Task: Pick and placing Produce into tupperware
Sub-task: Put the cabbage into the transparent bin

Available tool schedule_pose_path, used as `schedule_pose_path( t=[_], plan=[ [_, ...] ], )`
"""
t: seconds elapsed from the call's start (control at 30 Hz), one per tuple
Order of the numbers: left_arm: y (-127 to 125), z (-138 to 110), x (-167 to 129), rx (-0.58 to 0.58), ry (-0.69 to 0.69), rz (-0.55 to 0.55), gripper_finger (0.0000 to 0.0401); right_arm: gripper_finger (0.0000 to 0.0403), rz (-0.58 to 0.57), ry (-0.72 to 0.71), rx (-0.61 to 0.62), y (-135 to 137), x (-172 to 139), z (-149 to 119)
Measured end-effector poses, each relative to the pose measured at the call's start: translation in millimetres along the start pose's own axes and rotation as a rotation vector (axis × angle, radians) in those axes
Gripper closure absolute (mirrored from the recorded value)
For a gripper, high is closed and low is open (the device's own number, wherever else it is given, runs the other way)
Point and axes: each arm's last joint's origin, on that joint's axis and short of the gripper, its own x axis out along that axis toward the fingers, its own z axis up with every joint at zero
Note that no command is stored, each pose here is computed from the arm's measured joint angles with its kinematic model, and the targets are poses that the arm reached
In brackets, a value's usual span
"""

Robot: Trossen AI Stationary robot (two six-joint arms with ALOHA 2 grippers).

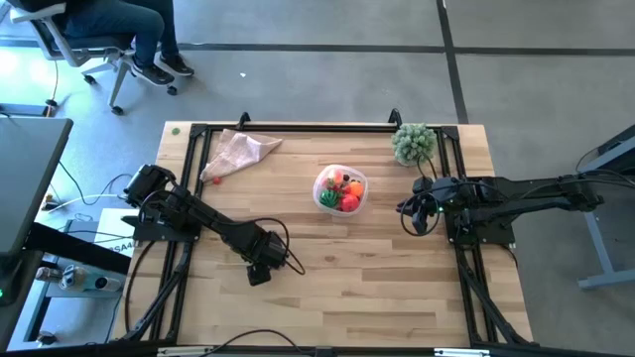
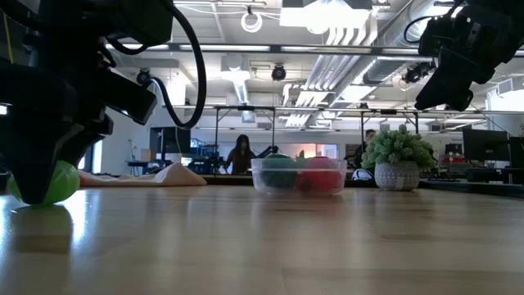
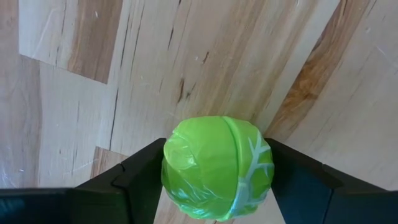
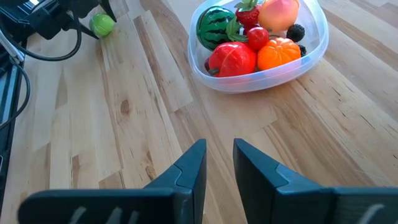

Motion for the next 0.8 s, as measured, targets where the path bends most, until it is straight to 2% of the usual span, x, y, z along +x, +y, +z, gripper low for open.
schedule_pose_path(
  t=[0.27, 0.37, 0.6, 0.67, 0.8],
  plan=[
    [0.2, 0.6, -0.5, -0.018, -0.015, 0.013, 0.0154, 0.0331, 0.000, 0.000, 0.000, 0.0, 0.0, 0.0],
    [-1.5, 3.8, -9.4, -0.027, -0.023, 0.039, 0.0153, 0.0331, 0.000, 0.000, 0.000, 0.0, 0.0, 0.0],
    [-9.1, 24.8, -62.8, 0.012, -0.186, 0.184, 0.0153, 0.0331, 0.000, 0.000, 0.000, 0.0, -0.1, 0.0],
    [-9.5, 34.4, -78.4, 0.034, -0.236, 0.182, 0.0153, 0.0331, 0.000, 0.000, 0.000, 0.0, 0.0, 0.0],
    [1.2, 59.9, -108.3, -0.013, -0.328, 0.142, 0.0153, 0.0331, 0.000, -0.001, 0.000, 0.0, -0.1, 0.1]
  ],
)
